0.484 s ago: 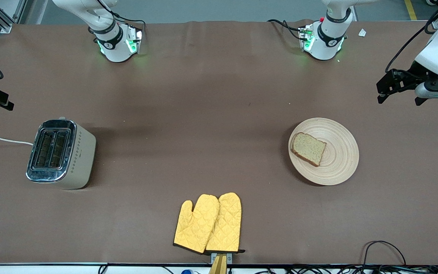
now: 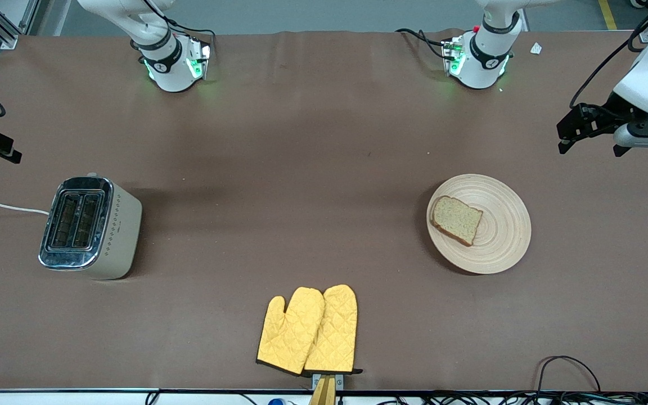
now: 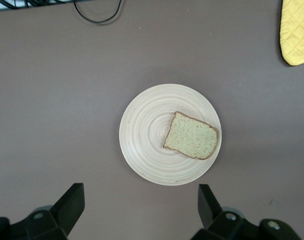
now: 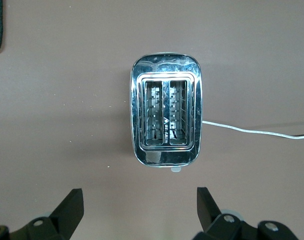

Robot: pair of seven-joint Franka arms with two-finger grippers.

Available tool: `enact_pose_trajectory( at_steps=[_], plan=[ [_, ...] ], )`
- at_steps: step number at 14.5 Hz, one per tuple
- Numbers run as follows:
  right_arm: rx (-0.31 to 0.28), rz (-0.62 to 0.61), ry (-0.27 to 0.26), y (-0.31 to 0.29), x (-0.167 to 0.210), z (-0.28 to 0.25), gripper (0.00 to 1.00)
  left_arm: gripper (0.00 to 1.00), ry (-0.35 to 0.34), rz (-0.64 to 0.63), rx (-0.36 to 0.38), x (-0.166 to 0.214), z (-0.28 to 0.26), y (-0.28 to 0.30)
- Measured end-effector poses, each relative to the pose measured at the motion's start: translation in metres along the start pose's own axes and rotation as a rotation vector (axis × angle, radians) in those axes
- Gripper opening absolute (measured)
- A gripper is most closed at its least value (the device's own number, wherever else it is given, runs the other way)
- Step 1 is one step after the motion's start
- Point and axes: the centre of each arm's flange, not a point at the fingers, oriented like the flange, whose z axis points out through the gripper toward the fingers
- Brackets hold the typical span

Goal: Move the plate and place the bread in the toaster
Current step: 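Move the left gripper down toward the wooden plate rim, then grasp the wooden plate rim with the left gripper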

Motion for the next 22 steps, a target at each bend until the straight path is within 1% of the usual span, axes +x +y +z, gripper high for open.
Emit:
enact_pose_trajectory(
  at_steps=[2,3,5,8,9,11,13,15,19,21,22],
  plan=[
    [0.0,0.0,0.0,0.0,0.0,0.0,1.0,1.0,-0.047,-0.016,-0.016,0.007,0.024,-0.016],
    [0.0,0.0,0.0,0.0,0.0,0.0,1.0,1.0,-0.075,-0.05,-0.054,0.012,0.04,-0.033],
    [0.001,0.001,0.0,0.0,0.0,0.0,1.0,1.0,-0.139,-0.103,-0.18,0.021,0.089,-0.088],
    [0.001,0.002,0.0,0.001,0.0,0.0,1.0,1.0,-0.213,-0.122,-0.411,0.032,0.199,-0.176],
    [0.001,0.002,0.0,0.001,0.0,0.0,1.0,1.0,-0.23,-0.118,-0.48,0.035,0.24,-0.196],
    [0.001,0.001,0.0,0.001,0.0,0.0,1.0,1.0,-0.252,-0.094,-0.594,0.038,0.316,-0.214],
    [0.001,0.002,0.0,0.001,0.0,0.0,1.0,1.0,-0.244,-0.063,-0.654,0.041,0.371,-0.217],
    [0.001,0.002,-0.001,0.001,0.0,0.0,1.0,1.0,-0.229,-0.04,-0.713,0.041,0.405,-0.214],
    [0.001,0.003,-0.001,0.001,0.0,0.0,1.0,1.0,-0.164,0.029,-0.777,0.038,0.45,-0.21],
    [0.001,0.003,-0.001,0.002,0.0,0.0,1.0,1.0,-0.15,0.048,-0.812,0.034,0.469,-0.206],
    [0.001,0.003,-0.001,0.002,0.0,0.0,1.0,0.96,-0.148,0.049,-0.824,0.033,0.475,-0.205]
  ],
)
